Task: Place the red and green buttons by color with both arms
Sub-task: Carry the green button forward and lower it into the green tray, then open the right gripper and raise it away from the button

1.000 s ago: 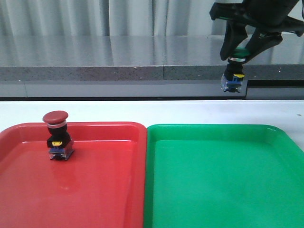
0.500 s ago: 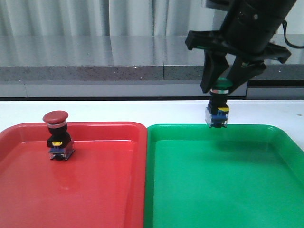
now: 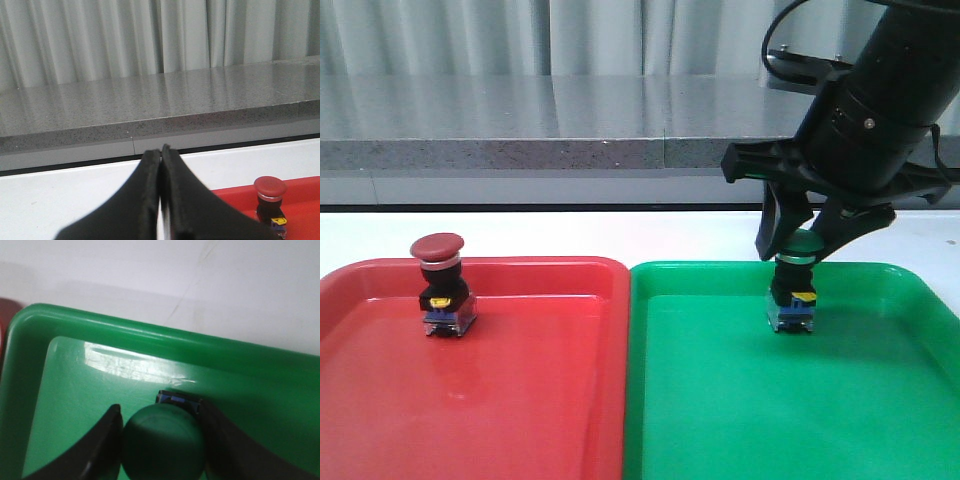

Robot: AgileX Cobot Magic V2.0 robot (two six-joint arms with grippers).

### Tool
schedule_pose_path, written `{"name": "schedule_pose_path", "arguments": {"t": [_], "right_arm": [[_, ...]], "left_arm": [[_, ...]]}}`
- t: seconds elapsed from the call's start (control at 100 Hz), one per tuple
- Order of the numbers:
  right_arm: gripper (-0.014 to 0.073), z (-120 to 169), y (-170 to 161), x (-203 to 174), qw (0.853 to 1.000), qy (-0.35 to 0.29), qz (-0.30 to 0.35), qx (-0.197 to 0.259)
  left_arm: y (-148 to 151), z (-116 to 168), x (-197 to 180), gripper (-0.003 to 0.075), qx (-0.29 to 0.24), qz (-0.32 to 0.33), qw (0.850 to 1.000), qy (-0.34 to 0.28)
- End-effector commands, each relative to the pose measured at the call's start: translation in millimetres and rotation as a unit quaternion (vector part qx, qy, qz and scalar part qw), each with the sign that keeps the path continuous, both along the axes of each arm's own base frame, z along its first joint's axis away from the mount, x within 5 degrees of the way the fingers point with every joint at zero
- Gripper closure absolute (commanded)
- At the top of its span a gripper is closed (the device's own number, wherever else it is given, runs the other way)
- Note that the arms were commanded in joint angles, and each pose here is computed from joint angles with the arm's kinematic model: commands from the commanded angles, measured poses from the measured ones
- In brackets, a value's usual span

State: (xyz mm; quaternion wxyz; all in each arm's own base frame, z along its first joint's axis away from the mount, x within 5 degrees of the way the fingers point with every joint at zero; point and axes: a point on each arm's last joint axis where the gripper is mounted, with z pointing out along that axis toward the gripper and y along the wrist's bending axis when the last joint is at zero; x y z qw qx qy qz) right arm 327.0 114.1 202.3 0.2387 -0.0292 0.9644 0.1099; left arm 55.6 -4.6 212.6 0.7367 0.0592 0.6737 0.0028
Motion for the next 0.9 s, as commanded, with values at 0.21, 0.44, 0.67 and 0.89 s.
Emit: {"name": "schedule_pose_path", "arguments": {"t": [0.21,0.44,0.67,0.89], "right_arm": [[0.0351,16,-1,1,0.999,-0.049,-0.011,0.016],[0.0122,17,-1,2,0.998,-0.051,-0.014,0.019],[-0.0003,21,0,3,0.998,-0.065,-0.015,0.023],[0.0002,40,-2,-1,0.995,-0.098,-0.016,0.033]], "left_arm": [[-1,-6,-1,0.0739,-0.009,-0.007,0.999,-0.030],[-1,-6,-1,0.0739,-0.009,-0.007,0.999,-0.030],[-1,-6,-1,0.0739,-0.009,-0.007,0.999,-0.030],[-1,-6,-1,0.0739,-0.009,-0.007,0.999,-0.030]]}}
